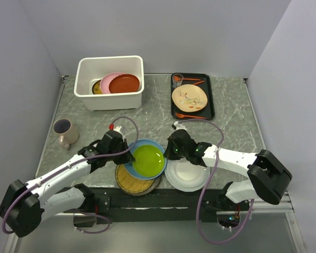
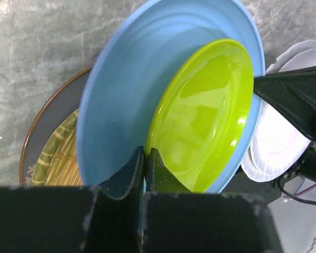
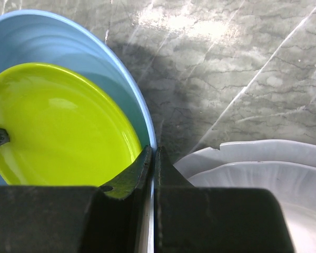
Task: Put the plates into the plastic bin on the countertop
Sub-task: Pick up the plate at the center of the board.
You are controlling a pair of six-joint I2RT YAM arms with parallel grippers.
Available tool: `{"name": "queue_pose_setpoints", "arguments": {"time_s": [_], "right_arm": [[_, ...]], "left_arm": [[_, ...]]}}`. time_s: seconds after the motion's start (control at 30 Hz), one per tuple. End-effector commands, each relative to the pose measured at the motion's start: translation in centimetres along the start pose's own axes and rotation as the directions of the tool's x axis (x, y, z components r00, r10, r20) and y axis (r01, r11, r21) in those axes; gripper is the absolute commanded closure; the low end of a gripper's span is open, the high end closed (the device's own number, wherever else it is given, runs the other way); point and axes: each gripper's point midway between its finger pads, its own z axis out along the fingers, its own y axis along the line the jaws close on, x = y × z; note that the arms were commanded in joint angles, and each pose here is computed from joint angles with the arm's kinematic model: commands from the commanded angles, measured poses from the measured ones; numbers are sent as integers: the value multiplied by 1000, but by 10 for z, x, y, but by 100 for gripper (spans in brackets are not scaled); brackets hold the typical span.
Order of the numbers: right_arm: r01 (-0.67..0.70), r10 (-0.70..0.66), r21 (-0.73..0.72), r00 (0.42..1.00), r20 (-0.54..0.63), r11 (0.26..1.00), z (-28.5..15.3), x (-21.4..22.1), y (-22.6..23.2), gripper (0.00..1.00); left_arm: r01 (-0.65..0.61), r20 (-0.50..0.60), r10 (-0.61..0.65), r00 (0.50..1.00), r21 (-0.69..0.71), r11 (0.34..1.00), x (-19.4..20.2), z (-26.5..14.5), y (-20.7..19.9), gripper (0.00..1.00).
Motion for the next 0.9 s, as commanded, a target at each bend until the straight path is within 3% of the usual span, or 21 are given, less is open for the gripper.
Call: {"name": "queue_pose_setpoints", "arguments": {"time_s": [0.0,0.3,0.87], "right_arm": [[-13,18,-74,997,69,997,-7,-19,20,100],[-12,16,-74,999,52,997,-5,-17,20,95],[-9,13,-87,999,48,996,-6,-15,21,56]], "left_arm": [[0,55,-2,998,41,999,-13,-9,-14,99],[2,96,-6,995,36,999,-24,-22,-18,99],[-13,228,2,974,50,999,-66,-54,-43,99]]}}
